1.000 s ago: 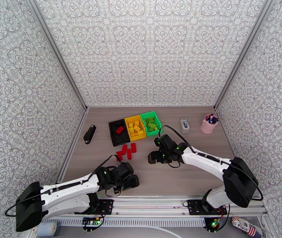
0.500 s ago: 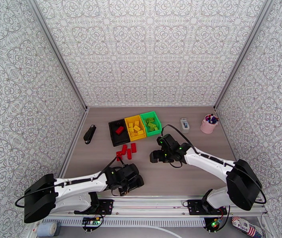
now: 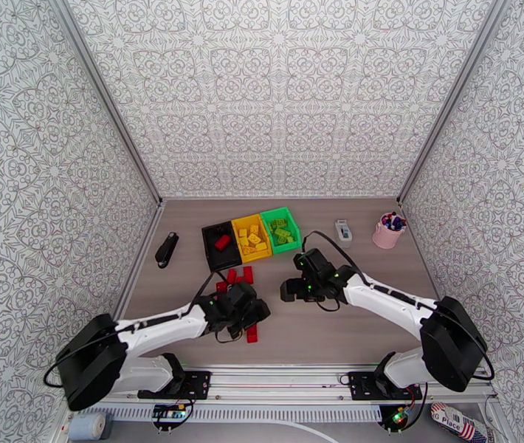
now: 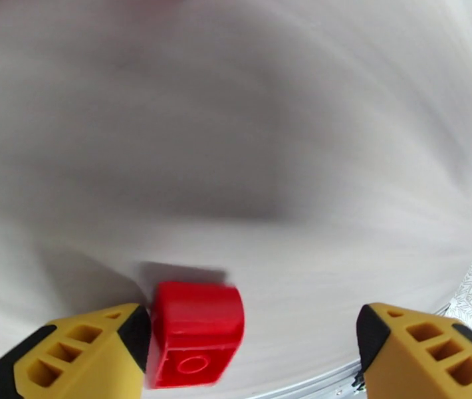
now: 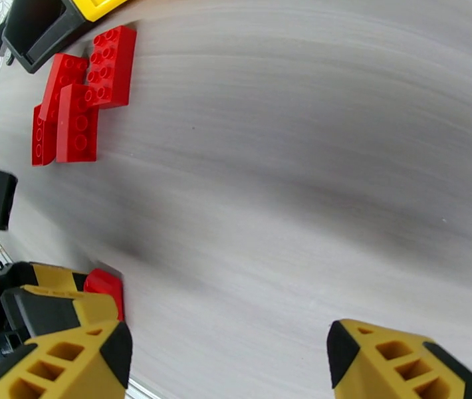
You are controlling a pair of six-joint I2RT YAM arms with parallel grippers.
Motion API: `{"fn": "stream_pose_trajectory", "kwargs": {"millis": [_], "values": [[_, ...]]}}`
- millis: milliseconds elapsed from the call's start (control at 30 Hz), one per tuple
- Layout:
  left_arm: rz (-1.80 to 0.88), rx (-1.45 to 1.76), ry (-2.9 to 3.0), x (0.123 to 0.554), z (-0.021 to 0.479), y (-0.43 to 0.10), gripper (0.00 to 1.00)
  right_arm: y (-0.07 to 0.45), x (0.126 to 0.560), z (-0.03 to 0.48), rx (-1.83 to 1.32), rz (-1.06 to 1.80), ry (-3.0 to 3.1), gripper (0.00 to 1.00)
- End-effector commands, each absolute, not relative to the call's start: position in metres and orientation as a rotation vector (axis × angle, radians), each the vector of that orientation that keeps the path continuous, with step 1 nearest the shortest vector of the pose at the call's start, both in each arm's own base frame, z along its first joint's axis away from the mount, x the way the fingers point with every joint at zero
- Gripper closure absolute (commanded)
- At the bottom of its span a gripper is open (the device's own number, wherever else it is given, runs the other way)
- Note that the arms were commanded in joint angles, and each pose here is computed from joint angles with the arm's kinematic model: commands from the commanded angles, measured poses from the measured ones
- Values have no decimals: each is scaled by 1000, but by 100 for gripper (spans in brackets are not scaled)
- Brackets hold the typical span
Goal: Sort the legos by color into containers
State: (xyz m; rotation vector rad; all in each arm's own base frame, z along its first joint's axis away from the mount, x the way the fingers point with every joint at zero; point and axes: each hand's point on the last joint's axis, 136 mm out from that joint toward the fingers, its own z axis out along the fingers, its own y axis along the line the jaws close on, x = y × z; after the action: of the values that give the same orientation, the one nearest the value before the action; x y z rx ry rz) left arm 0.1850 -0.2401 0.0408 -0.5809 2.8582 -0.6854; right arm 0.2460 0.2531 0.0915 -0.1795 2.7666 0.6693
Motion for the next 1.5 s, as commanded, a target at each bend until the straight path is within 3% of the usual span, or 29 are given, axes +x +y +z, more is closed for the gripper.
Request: {"fn": "stream_pose_trajectory", "kwargs": {"millis": [0, 200, 500, 1133, 1467], "values": [[-554, -406, 2917, 182, 48, -238, 14, 239, 243, 92, -167, 638, 2761, 19], [-181, -180, 3015, 160, 47, -215, 16, 231, 242, 92, -139, 642, 2753, 19], [-17, -16, 3056, 150, 32, -217, 30, 224, 240, 94, -127, 639, 2750, 19], [-97, 12, 3030, 159, 32, -230, 66, 228, 237, 99, -131, 706, 2747, 22], [-429, -218, 2922, 198, 62, -216, 68, 274, 231, 108, -158, 996, 2702, 24]]}}
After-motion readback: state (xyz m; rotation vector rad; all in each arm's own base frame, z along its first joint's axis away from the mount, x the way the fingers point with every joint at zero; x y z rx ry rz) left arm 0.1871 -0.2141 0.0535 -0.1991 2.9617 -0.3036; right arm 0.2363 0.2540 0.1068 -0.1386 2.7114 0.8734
